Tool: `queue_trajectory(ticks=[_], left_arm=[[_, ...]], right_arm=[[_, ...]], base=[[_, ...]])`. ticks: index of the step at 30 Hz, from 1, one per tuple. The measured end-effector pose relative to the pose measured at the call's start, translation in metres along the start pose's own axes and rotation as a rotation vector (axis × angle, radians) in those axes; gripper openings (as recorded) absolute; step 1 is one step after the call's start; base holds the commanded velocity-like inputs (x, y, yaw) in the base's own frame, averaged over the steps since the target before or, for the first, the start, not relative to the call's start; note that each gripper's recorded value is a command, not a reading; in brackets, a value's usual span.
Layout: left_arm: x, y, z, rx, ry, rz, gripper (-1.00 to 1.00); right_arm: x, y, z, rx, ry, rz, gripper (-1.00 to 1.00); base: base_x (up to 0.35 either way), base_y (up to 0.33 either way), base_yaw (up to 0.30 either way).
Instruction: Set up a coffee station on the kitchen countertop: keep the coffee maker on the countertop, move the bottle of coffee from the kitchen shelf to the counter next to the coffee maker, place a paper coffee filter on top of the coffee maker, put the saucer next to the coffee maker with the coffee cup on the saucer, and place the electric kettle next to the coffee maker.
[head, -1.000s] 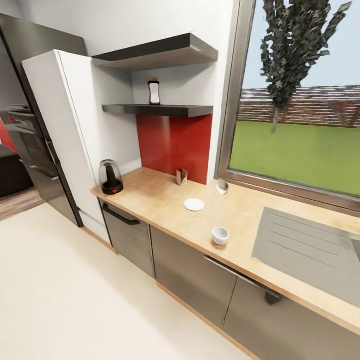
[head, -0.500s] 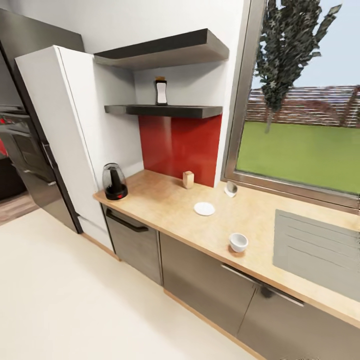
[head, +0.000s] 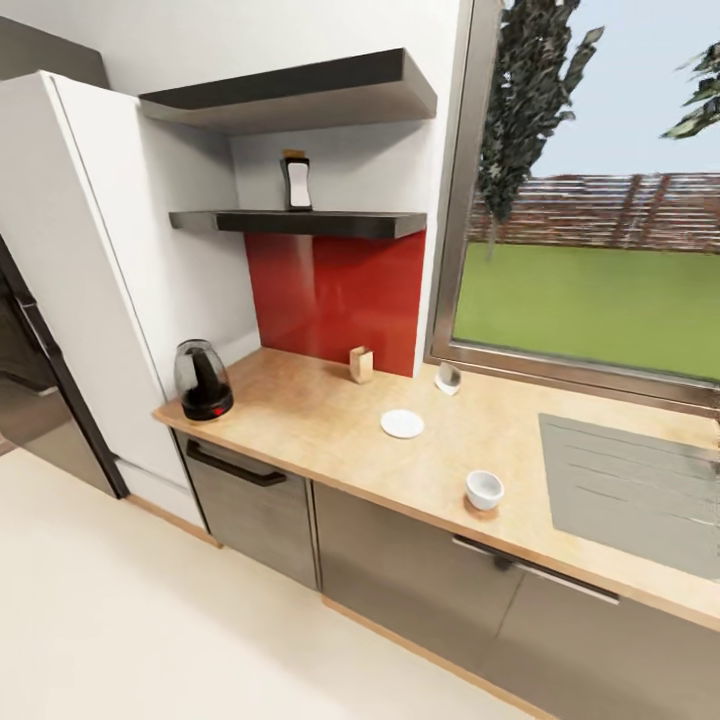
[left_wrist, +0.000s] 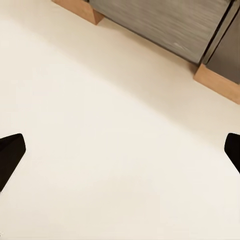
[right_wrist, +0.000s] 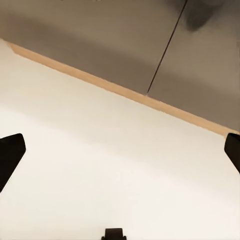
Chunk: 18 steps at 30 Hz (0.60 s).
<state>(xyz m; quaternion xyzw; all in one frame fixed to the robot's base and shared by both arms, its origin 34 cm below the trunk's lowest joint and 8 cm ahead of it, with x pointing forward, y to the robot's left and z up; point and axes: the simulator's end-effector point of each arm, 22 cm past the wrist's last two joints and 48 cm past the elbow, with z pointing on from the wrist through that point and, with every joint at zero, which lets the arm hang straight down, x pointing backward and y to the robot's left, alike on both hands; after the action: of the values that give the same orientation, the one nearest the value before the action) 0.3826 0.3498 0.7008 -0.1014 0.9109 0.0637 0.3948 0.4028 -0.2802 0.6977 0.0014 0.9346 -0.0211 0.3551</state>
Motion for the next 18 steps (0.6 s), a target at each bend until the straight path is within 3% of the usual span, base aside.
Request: queue_trajectory(ticks=[6, 18], left_arm=[[0.0000, 0.0001, 0.0000, -0.001, 0.000, -0.001, 1.00], [0.0001, 0.0007, 0.0003, -0.003, 0.001, -0.005, 1.00]], right_arm=[[0.0000, 0.0000, 0.0001, 0.000, 0.000, 0.000, 1.00], [0.0000, 0.0000, 0.0002, 0.000, 0.000, 0.000, 1.00]], base=[[0.113, 0.317, -0.265], [0.008, 0.333, -0.265]])
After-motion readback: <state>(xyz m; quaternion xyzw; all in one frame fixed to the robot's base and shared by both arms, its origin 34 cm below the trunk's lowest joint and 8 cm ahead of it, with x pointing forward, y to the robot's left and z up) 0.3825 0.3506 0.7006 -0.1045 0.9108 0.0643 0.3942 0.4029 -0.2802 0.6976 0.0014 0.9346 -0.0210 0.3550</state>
